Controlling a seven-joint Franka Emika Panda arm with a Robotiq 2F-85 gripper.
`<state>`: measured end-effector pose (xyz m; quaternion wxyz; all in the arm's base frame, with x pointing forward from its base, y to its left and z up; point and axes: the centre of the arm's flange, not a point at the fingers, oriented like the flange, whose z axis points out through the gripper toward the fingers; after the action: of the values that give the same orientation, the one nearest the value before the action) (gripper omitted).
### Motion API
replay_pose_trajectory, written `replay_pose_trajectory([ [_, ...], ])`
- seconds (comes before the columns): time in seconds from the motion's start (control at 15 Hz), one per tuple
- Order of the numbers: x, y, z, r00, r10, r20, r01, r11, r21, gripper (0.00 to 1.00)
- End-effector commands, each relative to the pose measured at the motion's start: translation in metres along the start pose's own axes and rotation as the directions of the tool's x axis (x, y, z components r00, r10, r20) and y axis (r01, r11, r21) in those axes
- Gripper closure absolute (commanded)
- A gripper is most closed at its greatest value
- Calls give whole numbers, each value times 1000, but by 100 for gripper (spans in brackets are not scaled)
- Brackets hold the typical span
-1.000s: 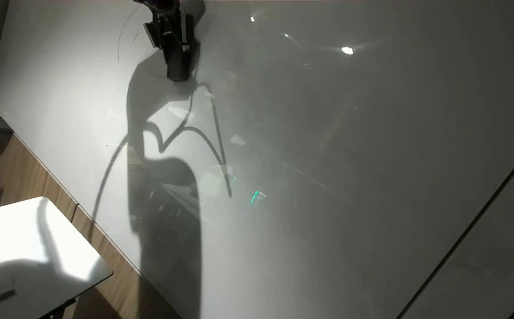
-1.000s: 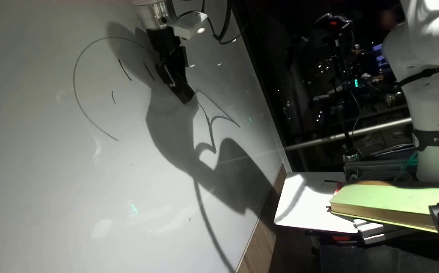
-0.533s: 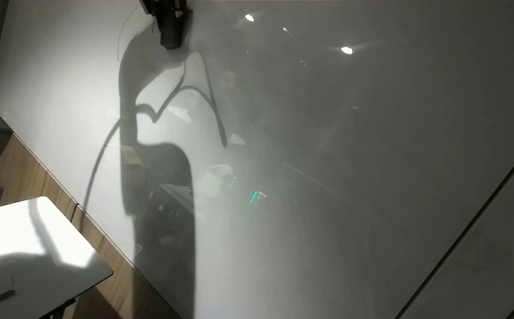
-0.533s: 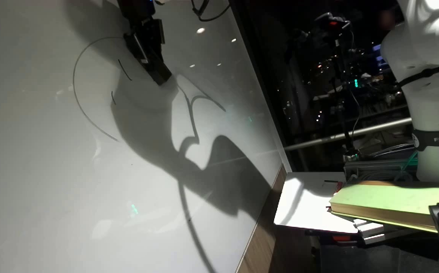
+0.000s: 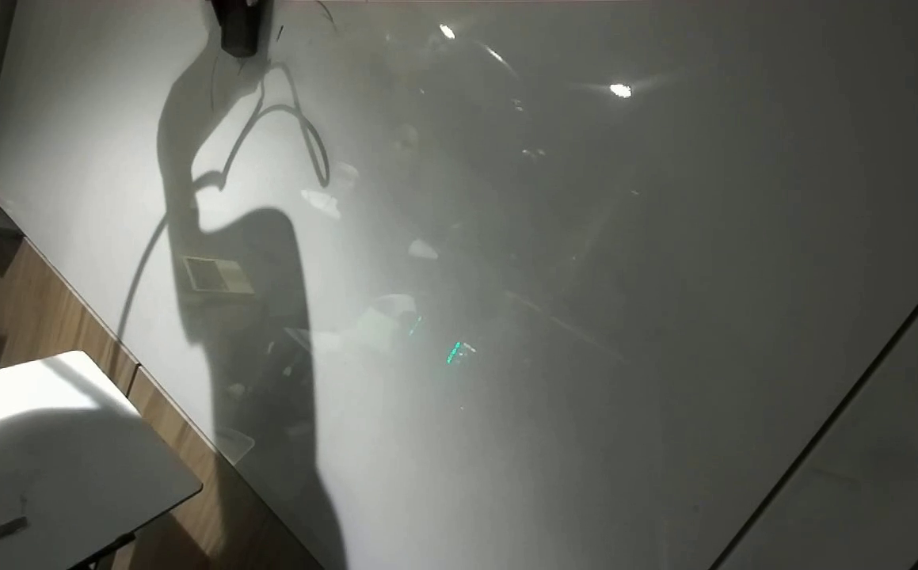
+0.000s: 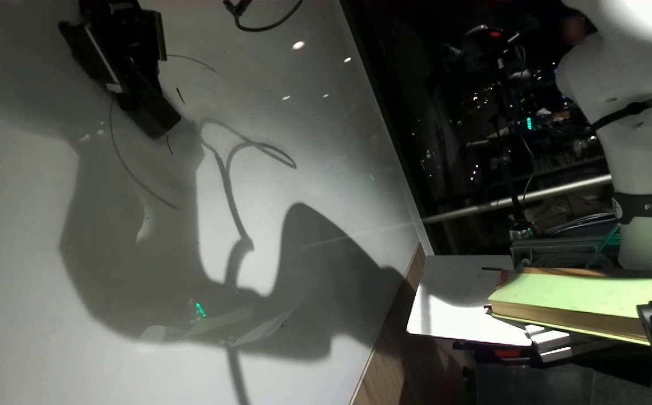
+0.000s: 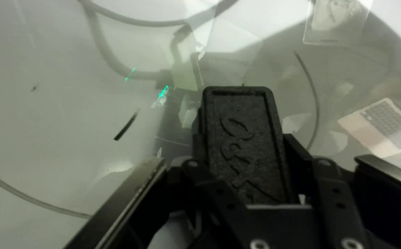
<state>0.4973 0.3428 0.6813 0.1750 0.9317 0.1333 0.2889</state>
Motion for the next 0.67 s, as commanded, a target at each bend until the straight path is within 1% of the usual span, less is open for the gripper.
replay_pose_trajectory([
  [0.0, 46, 0, 17, 999, -1, -37, 2, 1000, 8, 70],
  [0.13, 46, 4, 21, 1000, 6, -17, -6, 1000, 6, 70],
  [0.33, 38, 1, 27, 1000, 10, 3, -10, 1000, 7, 70],
  [0.6, 17, -12, 51, 1000, -4, 28, 4, 1000, 6, 70],
])
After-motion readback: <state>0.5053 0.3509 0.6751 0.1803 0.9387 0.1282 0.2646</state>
